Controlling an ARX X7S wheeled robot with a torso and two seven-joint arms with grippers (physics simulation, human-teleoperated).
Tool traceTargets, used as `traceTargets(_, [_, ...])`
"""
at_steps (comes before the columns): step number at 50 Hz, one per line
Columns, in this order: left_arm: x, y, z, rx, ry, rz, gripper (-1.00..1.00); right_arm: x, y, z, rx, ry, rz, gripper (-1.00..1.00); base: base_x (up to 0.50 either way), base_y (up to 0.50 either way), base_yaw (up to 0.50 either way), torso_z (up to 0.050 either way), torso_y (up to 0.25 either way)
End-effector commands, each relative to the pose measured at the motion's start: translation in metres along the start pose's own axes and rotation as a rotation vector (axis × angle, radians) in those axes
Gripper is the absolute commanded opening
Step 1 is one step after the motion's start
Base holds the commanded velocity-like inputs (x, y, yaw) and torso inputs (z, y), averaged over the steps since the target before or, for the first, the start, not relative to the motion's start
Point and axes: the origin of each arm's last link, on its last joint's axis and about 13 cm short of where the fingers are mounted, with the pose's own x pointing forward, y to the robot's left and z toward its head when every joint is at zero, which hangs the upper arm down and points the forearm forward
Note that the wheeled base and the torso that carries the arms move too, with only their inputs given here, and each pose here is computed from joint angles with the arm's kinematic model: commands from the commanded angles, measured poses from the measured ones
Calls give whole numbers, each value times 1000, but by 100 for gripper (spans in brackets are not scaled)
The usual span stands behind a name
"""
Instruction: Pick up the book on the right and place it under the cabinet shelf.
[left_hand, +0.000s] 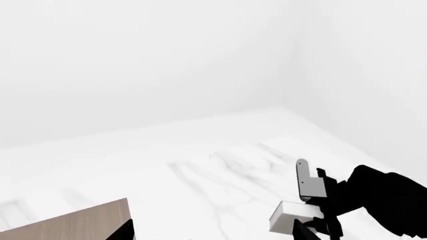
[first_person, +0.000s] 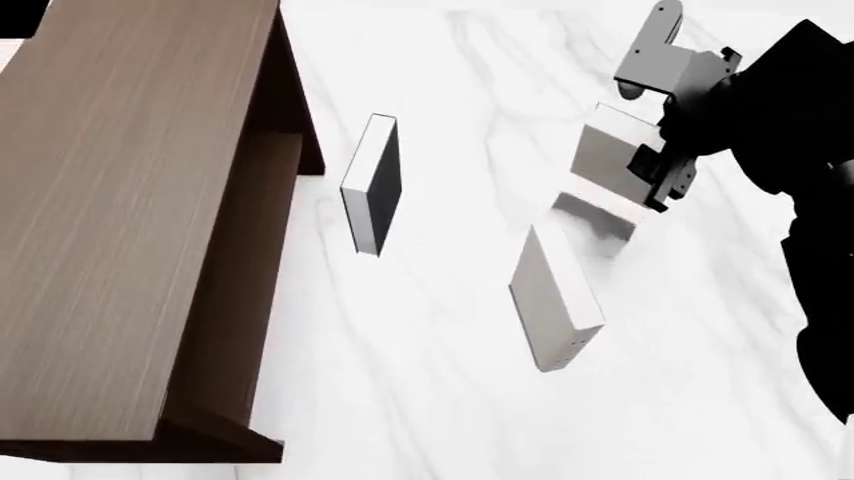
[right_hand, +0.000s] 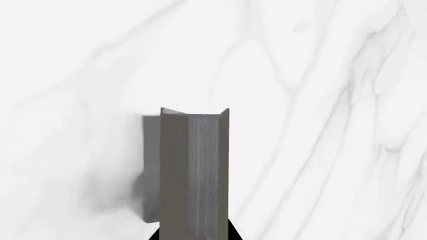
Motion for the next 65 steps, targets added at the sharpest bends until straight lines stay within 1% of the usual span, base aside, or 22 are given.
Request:
traceTargets(1, [-2,0,0,0,-8,1,100,-9,-6,5,-20,-38,-32,-100,0,0,0,0,109])
traceTargets(8, [-3,0,-2,-5,-10,-1,100,-11,-9,8,-23,-98,-32,-100,0,0,0,0,107])
traceTargets(13, [-2,1,-5,-10,-14,0,100,-13,-10,12,-8,-196,-41,-100,0,0,0,0,107])
traceTargets(17, [-3,2,-9,-16,-18,6,100,-14,-12,13,19,-285,-57,-100,0,0,1,0,107])
traceTargets(20, [-4,3,-10,-17,-19,11,100,-12,-11,11,8,-306,-73,-100,0,0,0,0,109])
traceTargets(23, [-3,3,-12,-20,-22,15,100,-12,-12,11,18,-357,-87,-100,0,0,0,0,106])
traceTargets(28, [-1,5,-14,-22,-21,13,100,-15,-14,10,25,-394,-99,-100,0,0,0,0,116])
traceTargets(33, [0,6,-18,-26,-22,13,100,-19,-14,8,67,-456,-104,-100,-2,0,0,0,164])
traceTargets(34, [0,6,-18,-26,-23,14,100,-21,-11,8,77,-469,-104,-100,0,0,0,0,166])
traceTargets(37, [1,8,-20,-32,-28,15,100,-31,2,4,150,-531,-70,-100,0,0,0,0,163])
traceTargets(39, [2,8,-21,-35,-30,15,100,-34,11,3,183,-555,-51,-100,0,0,1,0,165])
traceTargets(42, [4,9,-23,-39,-31,11,100,-40,22,1,231,-576,-17,-100,0,0,0,0,163])
traceTargets(45, [5,10,-25,-44,-33,9,100,-47,35,-2,302,-584,38,-100,0,0,0,0,109])
traceTargets(47, [6,11,-27,-48,-35,10,100,-52,45,-4,353,-600,94,-100,0,0,0,0,100])
traceTargets(49, [6,11,-28,-50,-35,10,100,-57,51,-6,403,-612,122,-100,0,0,0,0,102])
traceTargets(52, [6,11,-30,-55,-36,10,100,-67,62,-12,449,-626,164,-100,0,0,0,0,81])
traceTargets(54, [7,12,-30,-56,-36,11,100,-76,71,-14,494,-644,186,-100,0,0,0,0,0])
traceTargets(55, [7,12,-30,-56,-37,11,100,-80,74,-14,501,-651,200,-100,0,0,0,0,0])
traceTargets(58, [8,12,-30,-58,-37,9,100,-88,85,-14,551,-650,223,-100,0,0,0,0,0])
traceTargets(60, [8,13,-30,-59,-37,9,100,-92,92,-13,599,-625,238,-100,0,0,0,0,0])
traceTargets(65, [11,14,-32,-66,-39,4,100,-88,114,4,754,-535,289,-100,0,0,0,0,0])
